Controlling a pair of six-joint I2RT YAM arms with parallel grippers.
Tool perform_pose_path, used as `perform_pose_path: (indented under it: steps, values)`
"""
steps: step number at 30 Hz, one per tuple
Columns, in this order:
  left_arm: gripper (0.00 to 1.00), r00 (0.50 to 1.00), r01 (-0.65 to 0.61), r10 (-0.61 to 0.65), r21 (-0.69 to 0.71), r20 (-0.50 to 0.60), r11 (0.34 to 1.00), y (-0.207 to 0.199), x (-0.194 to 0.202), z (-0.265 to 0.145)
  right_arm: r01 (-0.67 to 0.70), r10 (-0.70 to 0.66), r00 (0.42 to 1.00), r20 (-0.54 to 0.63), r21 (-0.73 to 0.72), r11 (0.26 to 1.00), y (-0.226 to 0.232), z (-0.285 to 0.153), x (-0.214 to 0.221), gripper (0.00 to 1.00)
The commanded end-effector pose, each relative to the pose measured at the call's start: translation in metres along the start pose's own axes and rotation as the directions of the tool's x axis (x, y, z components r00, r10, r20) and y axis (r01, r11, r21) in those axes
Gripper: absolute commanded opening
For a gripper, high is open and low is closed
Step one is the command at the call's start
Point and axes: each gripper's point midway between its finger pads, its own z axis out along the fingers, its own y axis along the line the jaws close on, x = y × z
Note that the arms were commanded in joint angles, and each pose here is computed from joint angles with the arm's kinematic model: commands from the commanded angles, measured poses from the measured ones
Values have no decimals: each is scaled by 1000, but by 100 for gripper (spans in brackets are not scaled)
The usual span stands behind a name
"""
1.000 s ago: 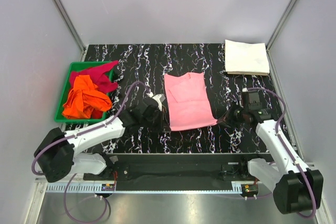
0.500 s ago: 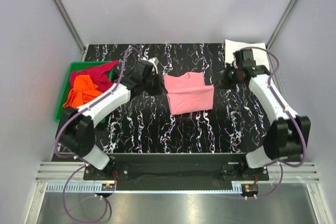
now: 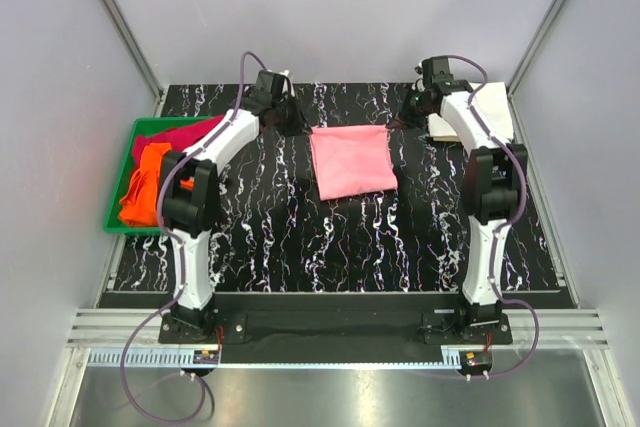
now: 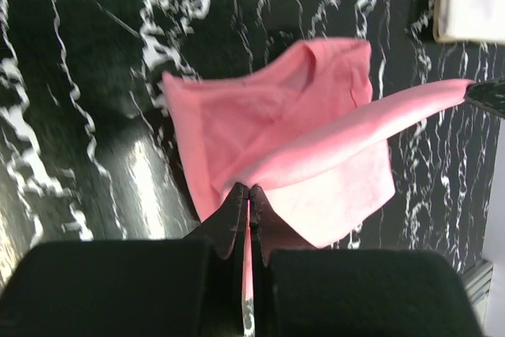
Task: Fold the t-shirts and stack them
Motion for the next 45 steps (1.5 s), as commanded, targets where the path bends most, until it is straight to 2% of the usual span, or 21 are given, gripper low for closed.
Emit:
perform_pose_path:
  steps: [1, 3, 5, 6, 8, 9, 10, 11, 12, 14, 15, 16, 18, 22, 23, 25, 29, 33, 34, 38, 45]
  values:
    - [1, 1000, -27, 26, 65, 14, 998, -5, -25, 12, 27, -26, 999, 32, -36, 999, 5, 9, -23, 2]
    - [6, 999, -36, 35, 68, 17, 997, 3, -34, 29, 17, -16, 1000, 25, -33, 999, -2, 28, -30, 4]
    - [6, 999, -32, 32, 62, -1, 998, 15, -34, 53, 5, -4, 1000, 23, -43, 999, -6, 44, -37, 7]
    - [6, 999, -37, 35, 69, 27, 997, 14, -48, 54, 2, 0, 1000, 24, -50, 999, -7, 49, -40, 8]
    - [12, 1000, -19, 18, 79, 4, 997, 25, -47, 72, -4, 6, 1000, 25, -75, 997, -6, 62, -49, 16]
    - [19, 1000, -18, 16, 94, 24, 995, 25, -59, 70, -13, 14, 1000, 10, -73, 997, -8, 65, -48, 17]
    - [34, 999, -28, 25, 100, 30, 995, 27, -63, 71, -11, 13, 1000, 20, -78, 997, -8, 66, -55, 18]
    - [39, 999, -37, 33, 100, 41, 994, 29, -68, 70, -18, 19, 1000, 16, -62, 998, -10, 65, -55, 21]
    - [41, 998, -48, 44, 100, 47, 994, 29, -70, 69, -18, 20, 1000, 19, -61, 998, -10, 63, -56, 29]
    - [43, 996, -70, 65, 94, 54, 993, 29, -71, 60, -16, 17, 1000, 20, -52, 999, -8, 51, -56, 35]
    - [43, 996, -71, 67, 78, 62, 994, 31, -72, 56, -18, 18, 1000, 20, -43, 999, -8, 47, -54, 43]
    - [43, 994, -79, 72, 83, 83, 993, 22, -77, 42, -20, 21, 1000, 17, -30, 999, -9, 36, -49, 44]
    - [41, 997, -64, 60, 89, 43, 994, 21, -59, 38, -14, 14, 1000, 4, -28, 1000, -6, 25, -40, 44]
    - [40, 994, -113, 111, 163, 21, 980, -15, -30, 19, -14, 10, 998, -62, -60, 998, -1, -3, 1, 26]
    - [40, 992, -118, 123, 175, -20, 978, -22, -8, 22, -1, -4, 999, -54, -93, 996, 4, -5, 4, 23]
    - [40, 991, -121, 129, 201, -28, 972, -33, 6, 21, -10, -3, 995, -105, -122, 993, 4, -10, 30, 19]
    - [40, 984, -132, 154, 210, -92, 969, -43, 47, 30, -19, -10, 989, -148, -195, 981, 8, -9, 58, 19]
    - [39, 978, -93, 120, 154, -173, 984, -20, 78, 47, -61, 13, 973, -231, -203, 977, -7, 11, 86, 19]
    - [39, 975, -94, 118, 133, -191, 987, -11, 85, 52, -69, 28, 969, -245, -158, 985, -22, 21, 95, 19]
    - [40, 966, -107, 118, 59, -231, 992, 15, 104, 58, -55, 57, 974, -221, 14, 998, -66, 39, 109, 15]
    - [42, 962, -162, 179, 97, -207, 982, -1, 91, 40, -19, 25, 992, -123, 51, 999, -67, 21, 98, 15]
